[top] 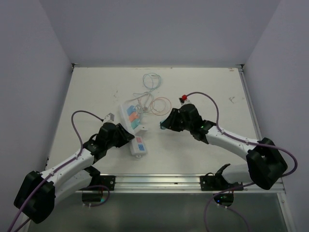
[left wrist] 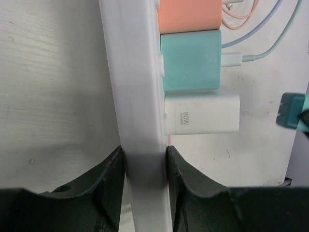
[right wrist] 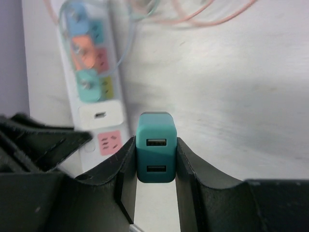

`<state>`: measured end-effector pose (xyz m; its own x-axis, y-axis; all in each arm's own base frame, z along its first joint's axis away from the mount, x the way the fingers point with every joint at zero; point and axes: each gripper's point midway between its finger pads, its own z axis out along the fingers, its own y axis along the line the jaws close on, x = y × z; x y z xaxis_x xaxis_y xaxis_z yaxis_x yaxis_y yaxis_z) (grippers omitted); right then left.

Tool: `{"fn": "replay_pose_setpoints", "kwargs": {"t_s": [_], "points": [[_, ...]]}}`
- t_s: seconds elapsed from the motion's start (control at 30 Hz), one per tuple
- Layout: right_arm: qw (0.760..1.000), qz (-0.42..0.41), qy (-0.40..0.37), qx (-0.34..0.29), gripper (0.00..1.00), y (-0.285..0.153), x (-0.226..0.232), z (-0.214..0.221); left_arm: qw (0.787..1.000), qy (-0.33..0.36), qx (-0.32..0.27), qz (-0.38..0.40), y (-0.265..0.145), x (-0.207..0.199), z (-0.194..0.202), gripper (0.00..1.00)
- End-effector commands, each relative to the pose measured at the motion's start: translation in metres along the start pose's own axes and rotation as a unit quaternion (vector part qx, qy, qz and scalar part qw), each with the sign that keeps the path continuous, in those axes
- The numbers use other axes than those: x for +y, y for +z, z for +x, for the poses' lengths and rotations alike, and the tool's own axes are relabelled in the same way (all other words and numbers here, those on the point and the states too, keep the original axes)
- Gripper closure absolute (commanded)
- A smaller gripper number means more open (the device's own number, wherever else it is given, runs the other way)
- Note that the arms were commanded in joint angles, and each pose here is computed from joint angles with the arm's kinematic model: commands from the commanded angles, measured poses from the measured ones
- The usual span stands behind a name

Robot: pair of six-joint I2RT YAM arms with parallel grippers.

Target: Pull the plug off the socket

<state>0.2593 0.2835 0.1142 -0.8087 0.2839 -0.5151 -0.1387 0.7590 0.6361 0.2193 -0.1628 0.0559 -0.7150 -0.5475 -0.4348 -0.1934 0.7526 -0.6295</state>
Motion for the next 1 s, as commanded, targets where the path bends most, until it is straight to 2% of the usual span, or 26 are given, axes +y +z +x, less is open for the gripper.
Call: {"fn": "replay_pose_setpoints", "kwargs": {"t_s": [0.0, 0.1, 0.2, 0.4, 0.57, 0.67, 0.73, 0.77, 0.83, 0.87, 0.97], "points": [[0.997, 0.045, 0.021, -0.059, 1.00, -0.016, -0.047, -0.040, 0.997, 0.027, -0.007, -0.070, -0.002, 0.035, 0.000, 1.00], [0.991, 0.069, 0.057, -0.104, 1.00, -0.024, -0.088, -0.079, 0.998, 0.027, -0.004, -0.061, -0.001, 0.032, 0.001, 1.00], [0.986, 0.066, 0.084, -0.126, 0.99, -0.025, -0.108, -0.105, 0.998, 0.024, -0.001, -0.056, 0.000, 0.030, 0.002, 1.00], [0.987, 0.049, 0.103, -0.110, 0.93, 0.008, -0.128, -0.132, 0.998, 0.025, 0.004, -0.049, 0.001, 0.028, 0.004, 1.00], [0.988, 0.021, 0.126, -0.085, 0.85, 0.036, -0.136, -0.132, 0.999, 0.024, 0.006, -0.044, 0.001, 0.025, 0.004, 1.00], [0.985, 0.007, 0.154, -0.080, 0.71, 0.040, -0.146, -0.129, 0.999, 0.024, 0.008, -0.038, 0.001, 0.022, 0.005, 1.00], [0.984, 0.019, 0.160, -0.081, 0.58, 0.038, -0.158, -0.126, 0.999, 0.023, 0.009, -0.037, 0.002, 0.022, 0.005, 1.00], [0.983, 0.025, 0.161, -0.081, 0.46, 0.036, -0.161, -0.124, 0.999, 0.024, 0.010, -0.036, 0.002, 0.022, 0.006, 1.00], [0.984, 0.039, 0.153, -0.078, 0.34, 0.031, -0.166, -0.122, 0.999, 0.024, 0.011, -0.034, 0.002, 0.021, 0.006, 1.00], [0.984, 0.051, 0.151, -0.081, 0.23, 0.028, -0.171, -0.121, 0.999, 0.025, 0.011, -0.033, 0.002, 0.021, 0.006, 1.00], [0.983, 0.089, 0.134, -0.086, 0.09, 0.013, -0.179, -0.120, 0.999, 0.024, 0.013, -0.032, 0.002, 0.021, 0.007, 1.00]]}}
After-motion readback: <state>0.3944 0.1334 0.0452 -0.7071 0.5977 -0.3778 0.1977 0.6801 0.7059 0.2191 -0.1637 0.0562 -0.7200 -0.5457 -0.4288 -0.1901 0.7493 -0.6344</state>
